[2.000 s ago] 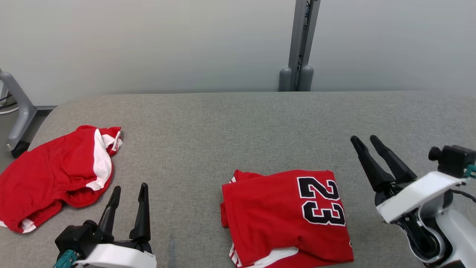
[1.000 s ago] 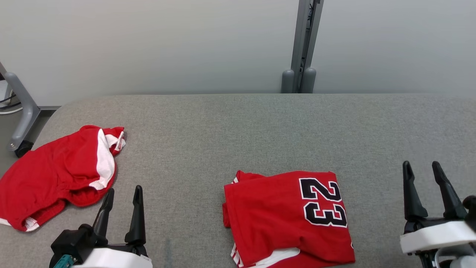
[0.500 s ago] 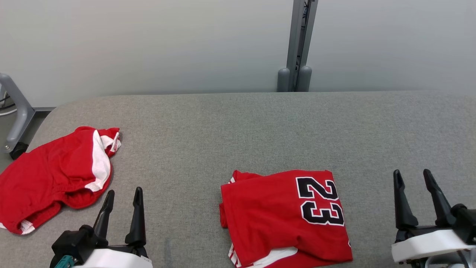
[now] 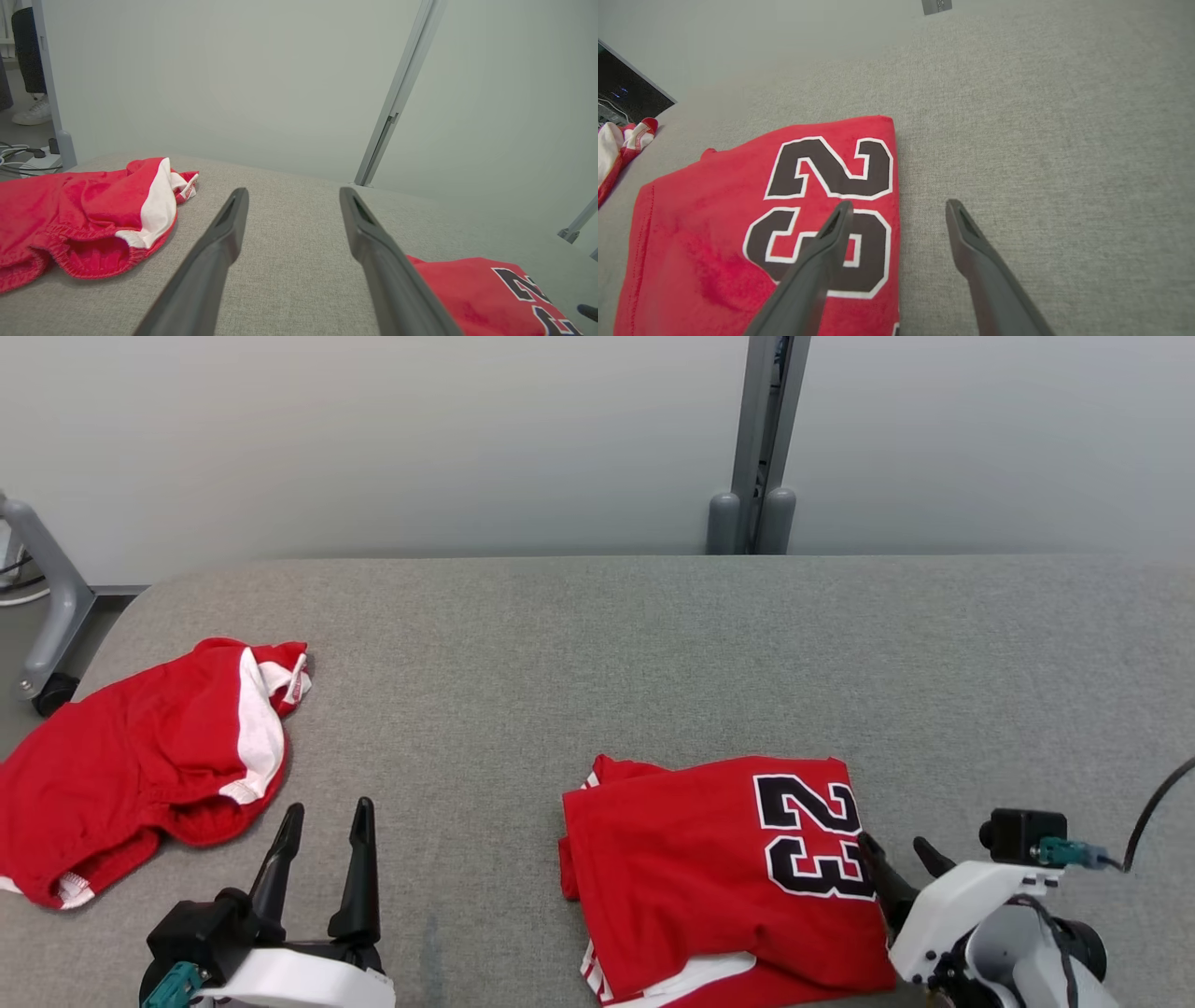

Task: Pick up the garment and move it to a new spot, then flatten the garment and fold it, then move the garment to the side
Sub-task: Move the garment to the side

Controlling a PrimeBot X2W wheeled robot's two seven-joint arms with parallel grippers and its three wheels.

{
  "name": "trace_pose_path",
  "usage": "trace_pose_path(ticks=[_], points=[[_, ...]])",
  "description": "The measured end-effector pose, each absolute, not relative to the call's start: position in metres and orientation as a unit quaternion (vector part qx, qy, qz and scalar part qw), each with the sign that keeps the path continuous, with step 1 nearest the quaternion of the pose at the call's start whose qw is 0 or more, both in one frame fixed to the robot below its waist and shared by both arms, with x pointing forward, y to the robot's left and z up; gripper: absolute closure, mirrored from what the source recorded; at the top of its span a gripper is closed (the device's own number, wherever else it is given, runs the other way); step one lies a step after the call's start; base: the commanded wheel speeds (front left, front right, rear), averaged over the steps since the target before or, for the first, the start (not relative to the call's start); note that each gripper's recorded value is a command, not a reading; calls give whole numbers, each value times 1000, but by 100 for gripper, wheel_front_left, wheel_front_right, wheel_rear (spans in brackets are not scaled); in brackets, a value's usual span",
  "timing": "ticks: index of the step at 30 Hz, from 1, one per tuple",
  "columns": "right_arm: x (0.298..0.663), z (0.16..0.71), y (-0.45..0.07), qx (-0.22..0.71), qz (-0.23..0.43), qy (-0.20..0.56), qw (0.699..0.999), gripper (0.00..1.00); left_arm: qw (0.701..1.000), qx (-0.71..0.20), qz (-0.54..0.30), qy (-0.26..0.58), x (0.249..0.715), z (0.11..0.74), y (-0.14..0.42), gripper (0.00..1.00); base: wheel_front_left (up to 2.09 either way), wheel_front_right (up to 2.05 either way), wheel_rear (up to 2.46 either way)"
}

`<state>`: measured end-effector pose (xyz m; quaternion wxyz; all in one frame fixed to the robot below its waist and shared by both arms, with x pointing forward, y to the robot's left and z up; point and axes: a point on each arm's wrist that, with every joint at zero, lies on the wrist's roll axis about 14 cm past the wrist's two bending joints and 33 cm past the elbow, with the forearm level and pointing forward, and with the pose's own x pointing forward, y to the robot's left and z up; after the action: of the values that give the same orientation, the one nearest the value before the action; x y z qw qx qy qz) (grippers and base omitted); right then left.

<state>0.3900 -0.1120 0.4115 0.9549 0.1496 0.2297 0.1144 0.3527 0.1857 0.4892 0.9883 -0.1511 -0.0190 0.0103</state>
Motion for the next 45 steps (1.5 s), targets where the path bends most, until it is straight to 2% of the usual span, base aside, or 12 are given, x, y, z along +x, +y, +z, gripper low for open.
trace_pose_path(ticks=[4, 9, 10, 11, 17, 24, 28, 36, 45], points=[[399, 404, -104, 185, 114, 272, 938, 0, 988, -151, 15, -17, 353, 488, 188, 0, 0, 0, 0], [393, 386, -84, 242, 123, 347, 898, 0, 988, -152, 20, -13, 352, 485, 192, 0, 0, 0, 0], [394, 387, -80, 244, 128, 350, 895, 55, 988, -152, 21, -12, 352, 484, 192, 0, 0, 0, 0], [396, 388, -78, 249, 130, 348, 895, 100, 988, -152, 22, -13, 353, 485, 193, 0, 0, 0, 0], [418, 404, -78, 237, 143, 307, 911, 100, 988, -151, 18, -8, 358, 482, 190, 0, 0, 0, 0], [480, 454, -121, 163, 142, 204, 955, 100, 987, -153, -41, -19, 388, 492, 157, 0, 0, 0, 0], [524, 476, -184, 104, 95, 155, 978, 100, 984, -154, -83, -18, 416, 490, 130, 0, 0, 0, 0], [561, 466, -265, 68, 9, 136, 988, 100, 982, -145, -122, -9, 450, 473, 106, 0, 0, 0, 0], [587, 441, -340, 28, -82, 139, 987, 100, 978, -144, -148, 15, 477, 438, 90, 0, 0, 0, 0]])
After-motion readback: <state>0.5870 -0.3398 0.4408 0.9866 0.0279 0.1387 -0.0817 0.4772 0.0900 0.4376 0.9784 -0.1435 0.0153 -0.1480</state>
